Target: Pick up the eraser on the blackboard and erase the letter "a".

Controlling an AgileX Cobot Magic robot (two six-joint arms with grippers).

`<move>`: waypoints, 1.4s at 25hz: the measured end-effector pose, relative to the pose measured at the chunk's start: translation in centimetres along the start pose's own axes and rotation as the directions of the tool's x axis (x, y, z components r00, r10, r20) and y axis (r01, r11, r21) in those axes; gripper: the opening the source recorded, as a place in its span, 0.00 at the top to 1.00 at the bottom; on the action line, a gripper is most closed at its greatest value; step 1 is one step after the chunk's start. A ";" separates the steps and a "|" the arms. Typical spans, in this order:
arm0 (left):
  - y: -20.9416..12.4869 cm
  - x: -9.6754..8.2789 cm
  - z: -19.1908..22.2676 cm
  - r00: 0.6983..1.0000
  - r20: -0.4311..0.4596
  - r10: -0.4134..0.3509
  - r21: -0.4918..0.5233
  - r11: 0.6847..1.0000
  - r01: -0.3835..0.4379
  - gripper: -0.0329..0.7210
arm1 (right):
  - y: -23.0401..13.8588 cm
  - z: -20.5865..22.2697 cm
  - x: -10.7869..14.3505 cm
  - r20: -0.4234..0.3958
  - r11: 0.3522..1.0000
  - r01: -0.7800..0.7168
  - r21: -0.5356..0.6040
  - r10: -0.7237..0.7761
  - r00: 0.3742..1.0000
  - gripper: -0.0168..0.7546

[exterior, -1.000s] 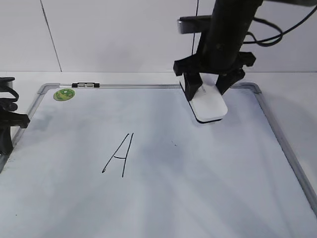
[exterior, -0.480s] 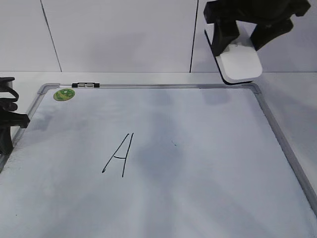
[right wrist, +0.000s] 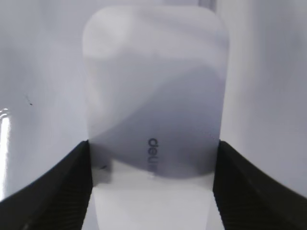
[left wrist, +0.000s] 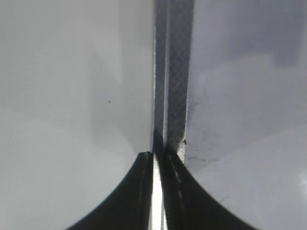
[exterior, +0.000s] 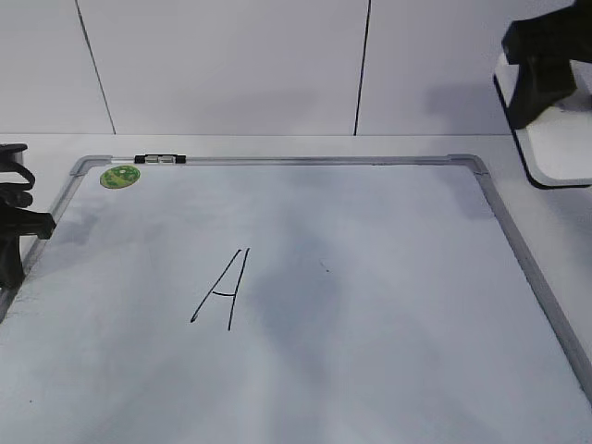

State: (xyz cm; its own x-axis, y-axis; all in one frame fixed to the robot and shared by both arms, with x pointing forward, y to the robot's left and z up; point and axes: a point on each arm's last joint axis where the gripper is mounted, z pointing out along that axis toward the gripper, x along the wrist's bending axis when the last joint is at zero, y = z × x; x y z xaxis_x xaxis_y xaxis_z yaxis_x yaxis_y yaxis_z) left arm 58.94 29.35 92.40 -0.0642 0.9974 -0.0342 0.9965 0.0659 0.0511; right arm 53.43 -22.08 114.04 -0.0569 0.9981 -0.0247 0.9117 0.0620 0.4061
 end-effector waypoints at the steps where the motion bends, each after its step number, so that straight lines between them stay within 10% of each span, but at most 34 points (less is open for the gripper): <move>1: 0.0 0.0 0.0 1.000 0.000 0.000 0.000 1.000 0.000 0.89 | -0.3 0.1 -0.5 0.009 1.000 -0.010 0.007 0.010 1.000 0.25; 35: 0.0 -0.1 0.0 1.000 0.006 -0.005 0.004 1.000 0.005 0.89 | 1.6 14.3 -0.7 0.056 0.943 -0.026 0.333 0.008 0.998 0.25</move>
State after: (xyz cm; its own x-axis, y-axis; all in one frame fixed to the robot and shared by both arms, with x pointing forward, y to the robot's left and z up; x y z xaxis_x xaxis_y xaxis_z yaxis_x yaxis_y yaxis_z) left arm 58.90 29.29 92.40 -0.0691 0.9968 -0.0404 0.9964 0.0710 0.0470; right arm 60.75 -22.72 101.65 -0.0270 0.9970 -0.0724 0.9963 0.0328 0.0797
